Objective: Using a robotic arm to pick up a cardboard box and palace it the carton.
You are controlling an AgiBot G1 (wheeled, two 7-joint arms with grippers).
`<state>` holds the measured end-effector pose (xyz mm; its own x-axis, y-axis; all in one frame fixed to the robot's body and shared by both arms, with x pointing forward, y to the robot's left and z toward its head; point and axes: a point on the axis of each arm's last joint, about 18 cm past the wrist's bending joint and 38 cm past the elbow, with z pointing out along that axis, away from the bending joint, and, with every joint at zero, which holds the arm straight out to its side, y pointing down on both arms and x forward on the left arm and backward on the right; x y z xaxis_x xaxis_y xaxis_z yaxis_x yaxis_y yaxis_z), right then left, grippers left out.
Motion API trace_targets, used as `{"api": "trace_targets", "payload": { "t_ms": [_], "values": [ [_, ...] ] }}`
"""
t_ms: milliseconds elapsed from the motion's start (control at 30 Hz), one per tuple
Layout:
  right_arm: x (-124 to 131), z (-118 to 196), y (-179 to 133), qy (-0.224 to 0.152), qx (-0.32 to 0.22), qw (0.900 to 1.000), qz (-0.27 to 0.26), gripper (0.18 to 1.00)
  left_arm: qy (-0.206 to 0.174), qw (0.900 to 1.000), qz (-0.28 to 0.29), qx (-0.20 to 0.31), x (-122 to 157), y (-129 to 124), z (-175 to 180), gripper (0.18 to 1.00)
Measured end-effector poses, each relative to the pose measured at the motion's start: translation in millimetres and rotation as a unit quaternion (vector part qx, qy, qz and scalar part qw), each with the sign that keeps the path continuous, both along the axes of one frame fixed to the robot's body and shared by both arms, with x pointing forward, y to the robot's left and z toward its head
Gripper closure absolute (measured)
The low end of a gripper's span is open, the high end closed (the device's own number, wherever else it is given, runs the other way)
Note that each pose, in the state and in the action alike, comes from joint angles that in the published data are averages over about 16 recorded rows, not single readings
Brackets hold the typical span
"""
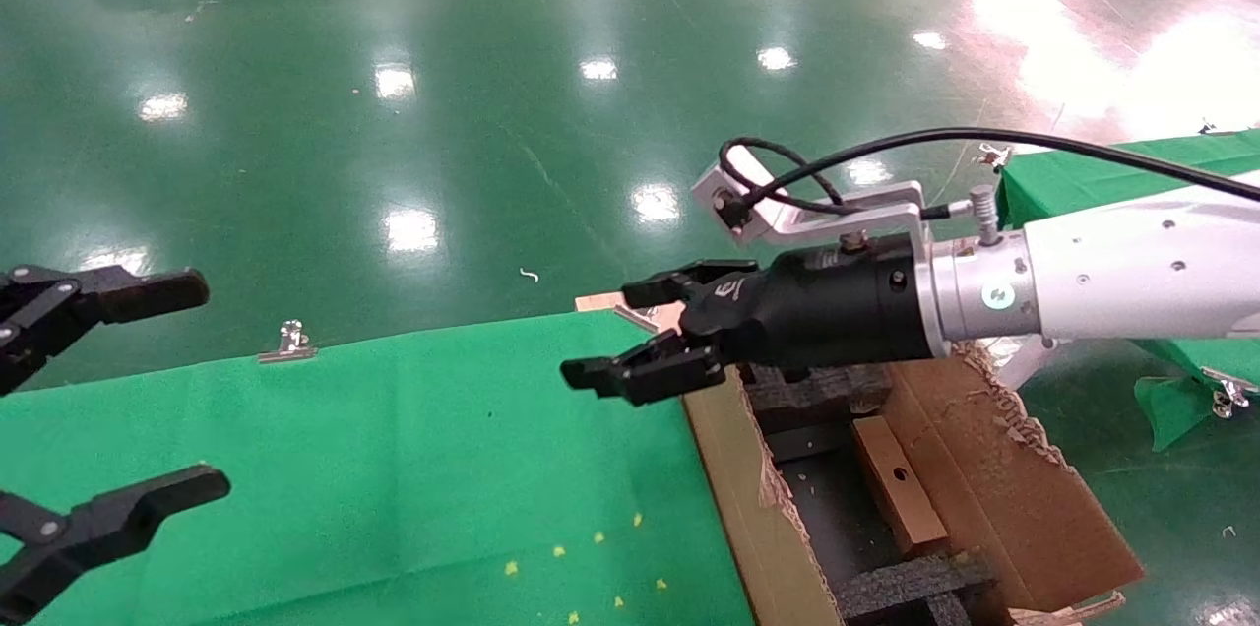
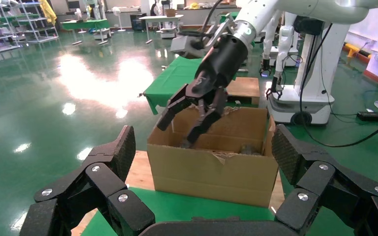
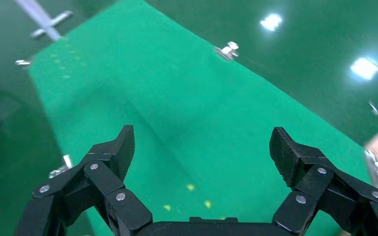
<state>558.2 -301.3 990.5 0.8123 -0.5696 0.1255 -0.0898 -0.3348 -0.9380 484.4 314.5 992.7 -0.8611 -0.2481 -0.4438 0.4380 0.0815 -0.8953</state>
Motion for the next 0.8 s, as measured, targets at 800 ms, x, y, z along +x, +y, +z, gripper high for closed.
{"api": "trace_targets", "payload": {
  "t_ms": [800],
  "values": [
    [-71,2,4,-0.189,0.056,0.955,0.222,0.178,0.0,1.0,0.0,0.0,0,0,0,0.184]
  ]
}}
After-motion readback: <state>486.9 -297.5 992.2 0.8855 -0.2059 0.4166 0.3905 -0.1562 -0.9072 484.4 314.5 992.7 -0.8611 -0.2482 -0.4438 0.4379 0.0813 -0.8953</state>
